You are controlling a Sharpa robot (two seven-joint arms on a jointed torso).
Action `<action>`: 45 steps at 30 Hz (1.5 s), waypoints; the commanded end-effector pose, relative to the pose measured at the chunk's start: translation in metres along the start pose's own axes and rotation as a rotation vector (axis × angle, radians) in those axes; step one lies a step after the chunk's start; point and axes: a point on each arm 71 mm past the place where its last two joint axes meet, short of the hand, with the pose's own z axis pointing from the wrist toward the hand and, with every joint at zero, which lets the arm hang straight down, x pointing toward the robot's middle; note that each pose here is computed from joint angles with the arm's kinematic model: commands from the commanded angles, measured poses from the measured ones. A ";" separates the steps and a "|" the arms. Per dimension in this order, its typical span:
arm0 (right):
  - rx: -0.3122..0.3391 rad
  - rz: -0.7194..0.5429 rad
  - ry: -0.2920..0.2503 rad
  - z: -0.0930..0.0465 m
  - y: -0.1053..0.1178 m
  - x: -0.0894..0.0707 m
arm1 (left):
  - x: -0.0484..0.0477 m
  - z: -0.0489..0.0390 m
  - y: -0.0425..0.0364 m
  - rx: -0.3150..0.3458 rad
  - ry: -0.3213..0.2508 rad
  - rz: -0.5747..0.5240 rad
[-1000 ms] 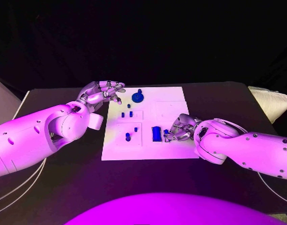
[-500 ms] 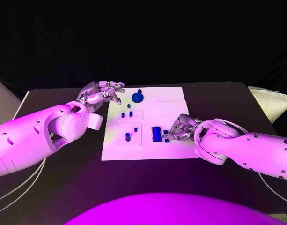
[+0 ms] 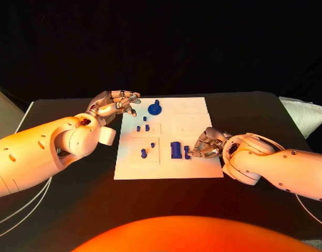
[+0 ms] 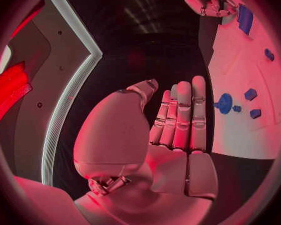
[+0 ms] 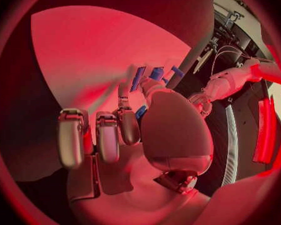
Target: Assemble the parts on the task board
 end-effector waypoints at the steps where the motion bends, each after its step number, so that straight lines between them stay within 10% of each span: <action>1: -0.078 0.074 -0.046 -0.001 0.001 -0.005 | 0.0022 0.0007 -0.0006 0.010 0.016 -0.008; 10: -0.257 0.454 -0.117 -0.008 -0.012 -0.029 | -0.0053 0.0033 0.0012 0.022 -0.031 -0.007; 20: -0.296 0.710 -0.216 0.018 -0.041 -0.071 | -0.0106 0.0165 0.0086 0.060 -0.081 -0.021; 36: -0.339 0.746 -0.297 0.050 -0.052 -0.092 | -0.0311 0.0349 0.0250 0.083 -0.230 -0.027; 45: -0.305 0.785 -0.341 0.044 -0.040 -0.087 | -0.0200 0.0338 0.0229 0.056 -0.218 -0.001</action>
